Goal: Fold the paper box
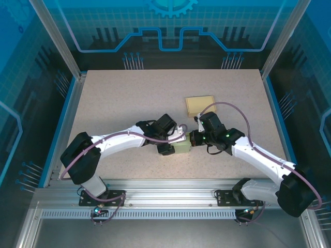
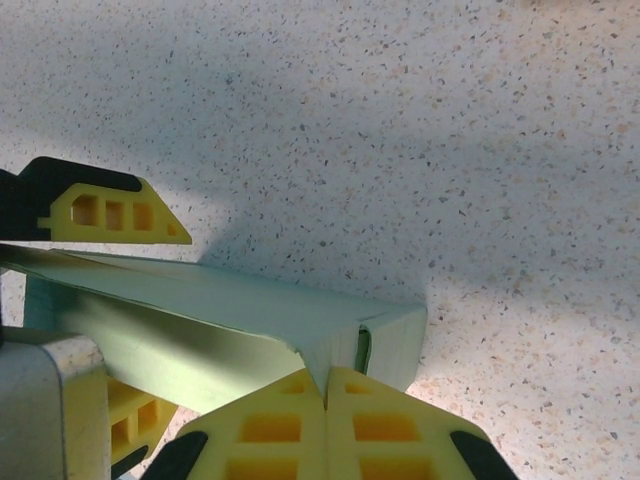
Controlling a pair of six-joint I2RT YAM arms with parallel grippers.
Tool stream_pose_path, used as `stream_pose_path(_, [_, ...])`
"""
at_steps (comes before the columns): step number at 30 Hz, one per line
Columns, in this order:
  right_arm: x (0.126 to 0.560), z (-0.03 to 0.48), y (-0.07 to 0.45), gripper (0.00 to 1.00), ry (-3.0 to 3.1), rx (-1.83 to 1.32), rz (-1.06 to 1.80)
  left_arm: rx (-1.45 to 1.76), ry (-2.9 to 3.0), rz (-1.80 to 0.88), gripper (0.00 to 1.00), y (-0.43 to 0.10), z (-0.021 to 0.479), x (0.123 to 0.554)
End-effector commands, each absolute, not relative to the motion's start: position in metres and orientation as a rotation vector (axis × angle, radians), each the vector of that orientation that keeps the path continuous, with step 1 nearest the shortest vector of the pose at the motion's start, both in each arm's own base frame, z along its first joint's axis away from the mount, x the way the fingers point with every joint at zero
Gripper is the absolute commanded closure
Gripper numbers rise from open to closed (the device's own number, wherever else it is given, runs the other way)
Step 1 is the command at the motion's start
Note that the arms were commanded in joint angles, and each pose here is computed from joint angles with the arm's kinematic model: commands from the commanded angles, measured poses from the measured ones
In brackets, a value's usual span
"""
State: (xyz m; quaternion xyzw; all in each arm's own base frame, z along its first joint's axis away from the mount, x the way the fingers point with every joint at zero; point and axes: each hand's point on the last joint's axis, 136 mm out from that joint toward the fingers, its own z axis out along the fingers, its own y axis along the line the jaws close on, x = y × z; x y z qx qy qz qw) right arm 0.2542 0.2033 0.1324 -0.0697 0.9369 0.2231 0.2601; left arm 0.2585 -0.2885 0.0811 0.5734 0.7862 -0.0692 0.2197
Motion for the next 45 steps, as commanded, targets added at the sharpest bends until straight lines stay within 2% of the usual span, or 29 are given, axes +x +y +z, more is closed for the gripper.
stream_pose_path(1, [0.248,0.119,0.203,0.95,2.566,-0.197,0.573,1.556,2.164,-0.205,0.35,-0.295,0.086,0.26])
stream_pose_path(9, [0.25,0.117,0.202,0.97,2.568,-0.197,0.555,1.435,2.07,-0.218,0.26,-0.295,0.121,0.266])
stream_pose_path(15, [0.25,0.118,0.203,0.98,2.559,-0.204,0.556,1.385,2.052,-0.208,0.26,-0.285,0.132,0.262])
stream_pose_path(24, [0.252,0.134,0.212,1.0,2.5,-0.239,0.565,1.426,2.113,-0.156,0.27,-0.273,0.097,0.257])
stream_pose_path(37, [0.264,0.153,0.197,1.0,2.417,-0.202,0.399,1.184,1.925,-0.114,0.31,-0.297,0.123,0.304])
stream_pose_path(42, [0.27,0.157,0.192,1.0,2.395,-0.192,0.349,1.202,1.93,-0.117,0.2,-0.304,0.115,0.309])
stream_pose_path(45, [0.274,0.156,0.192,1.0,2.393,-0.189,0.331,1.185,1.93,-0.127,0.04,-0.305,0.117,0.31])
